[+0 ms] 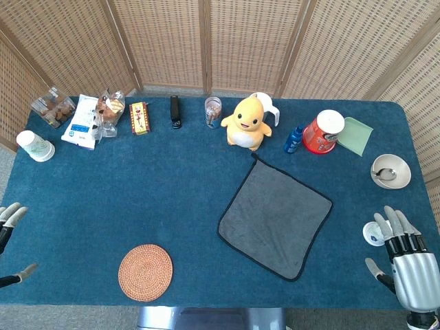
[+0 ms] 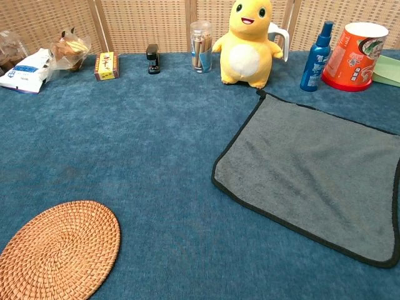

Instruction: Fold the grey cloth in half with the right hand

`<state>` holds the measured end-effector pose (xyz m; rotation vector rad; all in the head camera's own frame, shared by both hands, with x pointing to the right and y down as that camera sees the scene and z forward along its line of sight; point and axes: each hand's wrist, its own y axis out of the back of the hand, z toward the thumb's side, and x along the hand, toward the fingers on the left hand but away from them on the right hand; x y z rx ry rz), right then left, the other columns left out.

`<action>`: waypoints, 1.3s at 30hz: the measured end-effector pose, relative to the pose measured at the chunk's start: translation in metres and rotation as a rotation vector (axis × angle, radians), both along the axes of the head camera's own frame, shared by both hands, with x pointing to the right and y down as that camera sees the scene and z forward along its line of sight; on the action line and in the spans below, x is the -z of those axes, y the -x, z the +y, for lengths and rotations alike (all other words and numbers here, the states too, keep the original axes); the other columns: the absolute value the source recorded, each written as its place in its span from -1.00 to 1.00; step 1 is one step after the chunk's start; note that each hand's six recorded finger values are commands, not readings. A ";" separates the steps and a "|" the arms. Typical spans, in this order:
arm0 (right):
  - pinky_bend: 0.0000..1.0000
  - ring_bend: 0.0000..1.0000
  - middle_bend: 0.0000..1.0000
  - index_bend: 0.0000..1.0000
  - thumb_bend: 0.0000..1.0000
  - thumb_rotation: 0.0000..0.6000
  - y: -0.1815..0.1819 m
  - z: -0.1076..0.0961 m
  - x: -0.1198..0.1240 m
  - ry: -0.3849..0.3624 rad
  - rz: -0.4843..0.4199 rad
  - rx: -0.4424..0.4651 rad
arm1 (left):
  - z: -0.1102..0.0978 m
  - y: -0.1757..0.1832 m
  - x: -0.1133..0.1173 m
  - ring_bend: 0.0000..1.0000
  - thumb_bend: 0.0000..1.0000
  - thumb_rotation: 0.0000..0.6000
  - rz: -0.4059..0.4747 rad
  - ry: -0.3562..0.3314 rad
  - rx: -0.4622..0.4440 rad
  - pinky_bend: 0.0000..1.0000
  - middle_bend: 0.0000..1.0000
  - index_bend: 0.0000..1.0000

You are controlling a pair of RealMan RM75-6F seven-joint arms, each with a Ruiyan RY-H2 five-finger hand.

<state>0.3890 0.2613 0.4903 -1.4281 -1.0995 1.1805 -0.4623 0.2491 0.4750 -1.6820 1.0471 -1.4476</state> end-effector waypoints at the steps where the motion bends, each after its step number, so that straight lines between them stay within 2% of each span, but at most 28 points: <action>1: -0.63 -1.00 -1.00 -0.92 -1.00 1.00 0.000 0.000 0.000 -0.003 -0.002 -0.003 | 0.000 0.000 0.001 -1.00 -0.76 1.00 0.002 0.002 0.001 -1.00 -1.00 -1.00; 6: -0.63 -1.00 -1.00 -0.90 -1.00 1.00 0.001 0.001 -0.001 0.007 -0.005 0.002 | 0.000 0.002 0.004 -1.00 -0.76 1.00 0.008 0.001 0.005 -1.00 -1.00 -1.00; 15: -0.63 -1.00 -1.00 -0.89 -1.00 1.00 0.011 0.000 -0.015 0.084 -0.017 0.059 | -0.002 0.007 0.014 -1.00 -0.76 1.00 0.044 -0.007 0.030 -1.00 -1.00 -1.00; 21: -0.55 -0.99 -1.00 -0.82 -1.00 1.00 0.024 -0.007 -0.028 0.113 0.034 0.118 | -0.005 0.017 0.018 -1.00 -0.76 1.00 0.054 -0.011 0.068 -1.00 -1.00 -1.00; 26: -0.53 -0.95 -1.00 -0.76 -1.00 1.00 0.043 -0.016 -0.044 0.129 0.039 0.191 | -0.006 0.020 0.019 -1.00 -0.76 1.00 0.056 -0.009 0.081 -1.00 -1.00 -1.00; 31: -0.54 -0.96 -0.99 -0.68 -1.00 1.00 0.056 -0.027 -0.063 0.172 0.011 0.309 | -0.006 0.021 0.017 -1.00 -0.76 1.00 0.054 -0.001 0.083 -1.00 -1.00 -1.00; 35: -0.75 -0.98 -0.95 -0.68 -1.00 1.00 0.052 -0.035 -0.079 0.198 0.022 0.383 | -0.007 0.021 0.016 -1.00 -0.76 1.00 0.051 0.000 0.091 -1.00 -1.00 -1.00; 39: -0.79 -1.00 -0.97 -0.70 -1.00 1.00 0.046 -0.042 -0.093 0.204 0.063 0.449 | -0.007 0.021 0.014 -1.00 -0.76 1.00 0.045 0.006 0.091 -1.00 -1.00 -1.00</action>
